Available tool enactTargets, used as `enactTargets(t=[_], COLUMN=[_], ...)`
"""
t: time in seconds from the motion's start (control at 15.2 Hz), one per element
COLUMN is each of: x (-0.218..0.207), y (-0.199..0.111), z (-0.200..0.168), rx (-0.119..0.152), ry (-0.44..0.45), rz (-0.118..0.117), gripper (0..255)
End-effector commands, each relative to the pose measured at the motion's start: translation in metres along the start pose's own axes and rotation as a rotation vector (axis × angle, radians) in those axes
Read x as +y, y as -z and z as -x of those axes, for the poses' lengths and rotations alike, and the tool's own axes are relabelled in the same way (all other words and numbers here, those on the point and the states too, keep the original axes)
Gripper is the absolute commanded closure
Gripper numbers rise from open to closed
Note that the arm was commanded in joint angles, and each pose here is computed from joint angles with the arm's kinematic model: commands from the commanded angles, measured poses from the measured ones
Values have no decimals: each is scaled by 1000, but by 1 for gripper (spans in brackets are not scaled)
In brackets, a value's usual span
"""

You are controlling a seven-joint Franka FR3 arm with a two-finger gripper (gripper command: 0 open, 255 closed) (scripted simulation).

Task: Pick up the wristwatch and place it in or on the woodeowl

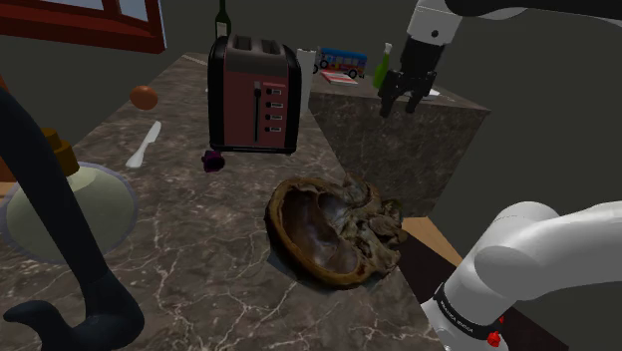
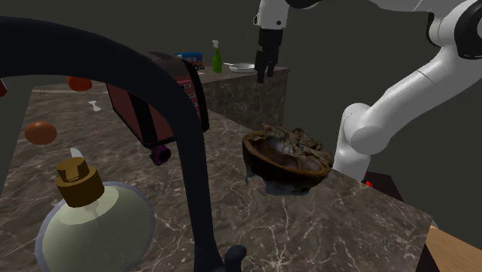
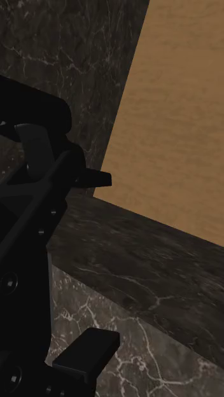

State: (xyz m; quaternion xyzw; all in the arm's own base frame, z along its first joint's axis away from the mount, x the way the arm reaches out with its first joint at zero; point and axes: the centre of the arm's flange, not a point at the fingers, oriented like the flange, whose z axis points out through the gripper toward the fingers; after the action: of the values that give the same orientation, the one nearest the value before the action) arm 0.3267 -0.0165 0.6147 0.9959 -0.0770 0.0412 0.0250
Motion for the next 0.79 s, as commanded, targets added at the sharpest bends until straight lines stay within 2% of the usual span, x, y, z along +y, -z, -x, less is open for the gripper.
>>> enactTargets(t=[0.0, 0.73], x=[0, -140], y=[0, -22], z=[0, -44], rx=[0, -53], ry=[0, -9], rz=[0, 4], gripper=[0, 0])
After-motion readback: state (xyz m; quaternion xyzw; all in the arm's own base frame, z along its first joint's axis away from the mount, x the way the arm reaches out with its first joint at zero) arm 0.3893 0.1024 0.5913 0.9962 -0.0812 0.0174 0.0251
